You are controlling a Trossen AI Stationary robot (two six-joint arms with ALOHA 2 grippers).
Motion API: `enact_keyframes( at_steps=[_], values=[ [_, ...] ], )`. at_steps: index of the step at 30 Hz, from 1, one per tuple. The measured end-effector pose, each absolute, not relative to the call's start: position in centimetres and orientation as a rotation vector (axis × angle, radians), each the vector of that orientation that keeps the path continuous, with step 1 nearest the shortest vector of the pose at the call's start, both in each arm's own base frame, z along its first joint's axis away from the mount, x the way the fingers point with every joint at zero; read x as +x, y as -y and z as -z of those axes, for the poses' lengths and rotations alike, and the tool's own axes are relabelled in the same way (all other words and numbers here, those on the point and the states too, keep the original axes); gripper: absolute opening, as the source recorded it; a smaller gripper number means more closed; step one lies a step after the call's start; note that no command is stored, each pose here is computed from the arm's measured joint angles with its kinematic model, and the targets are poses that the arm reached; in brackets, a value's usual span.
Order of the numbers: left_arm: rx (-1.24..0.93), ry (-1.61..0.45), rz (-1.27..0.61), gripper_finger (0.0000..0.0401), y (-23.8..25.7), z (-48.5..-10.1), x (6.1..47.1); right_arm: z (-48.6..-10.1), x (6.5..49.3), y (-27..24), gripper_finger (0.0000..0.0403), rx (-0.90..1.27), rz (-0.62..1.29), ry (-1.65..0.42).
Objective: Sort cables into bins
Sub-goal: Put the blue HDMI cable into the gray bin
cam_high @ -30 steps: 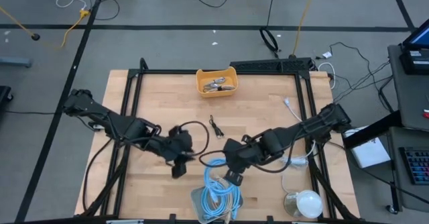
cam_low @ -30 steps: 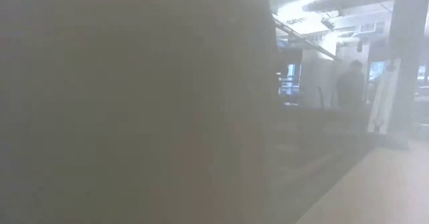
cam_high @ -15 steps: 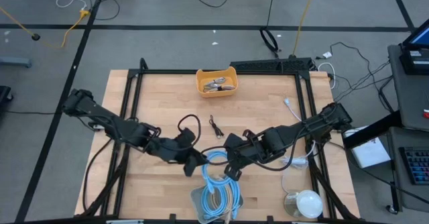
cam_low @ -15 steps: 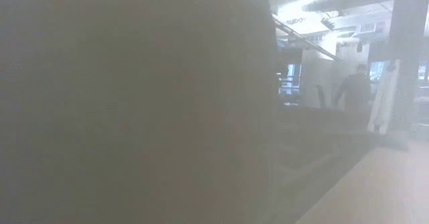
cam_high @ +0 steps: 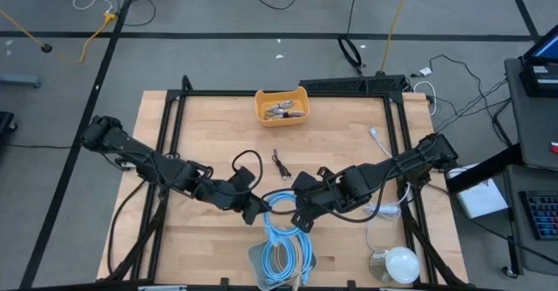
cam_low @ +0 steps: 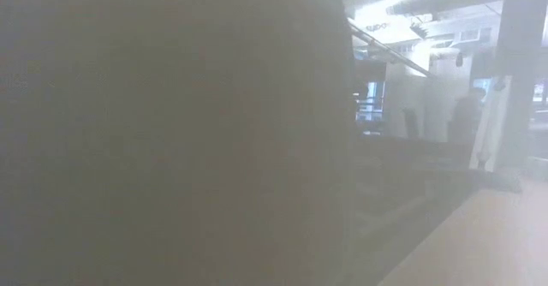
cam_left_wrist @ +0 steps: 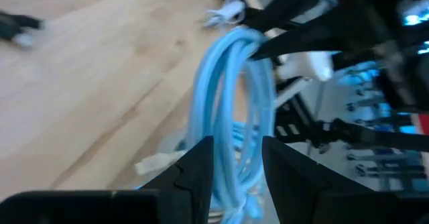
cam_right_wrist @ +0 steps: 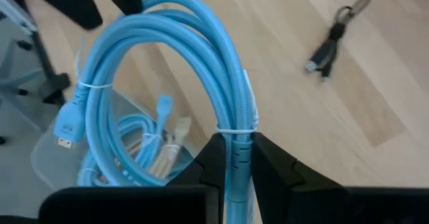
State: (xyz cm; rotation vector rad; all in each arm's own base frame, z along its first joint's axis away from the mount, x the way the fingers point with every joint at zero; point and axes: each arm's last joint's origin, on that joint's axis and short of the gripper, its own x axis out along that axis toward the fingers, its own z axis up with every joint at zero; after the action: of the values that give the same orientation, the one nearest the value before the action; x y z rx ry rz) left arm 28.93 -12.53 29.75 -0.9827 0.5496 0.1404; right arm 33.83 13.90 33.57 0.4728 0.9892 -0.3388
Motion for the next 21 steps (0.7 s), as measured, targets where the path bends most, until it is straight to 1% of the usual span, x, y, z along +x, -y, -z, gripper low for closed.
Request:
enact_keyframes(
  at_steps=[4, 8, 10, 16, 21],
  values=[
    [-0.959, -0.586, -0.196, 0.0131, 12.2, -29.5, 28.4, -33.5, 33.5, -14.2, 0.0036, 0.468, 0.341, -1.002],
    [-0.94, -0.548, -0.18, 0.0131, 11.6, -30.5, 27.9, -33.5, 33.3, -14.8, 0.0036, 0.468, 0.331, -1.01],
    [-0.935, -0.527, -0.157, 0.0131, 11.2, -30.9, 28.0, -33.5, 33.3, -15.0, 0.0036, 0.47, 0.325, -1.002],
    [-0.939, -0.523, 0.003, 0.0131, 10.6, -31.6, 28.8, -33.7, 33.6, -15.1, 0.0036, 0.477, 0.307, -0.972],
    [-0.935, -0.536, -0.001, 0.0131, 10.2, -31.4, 29.1, -33.7, 33.6, -15.2, 0.0036, 0.468, 0.317, -0.948]
  ],
)
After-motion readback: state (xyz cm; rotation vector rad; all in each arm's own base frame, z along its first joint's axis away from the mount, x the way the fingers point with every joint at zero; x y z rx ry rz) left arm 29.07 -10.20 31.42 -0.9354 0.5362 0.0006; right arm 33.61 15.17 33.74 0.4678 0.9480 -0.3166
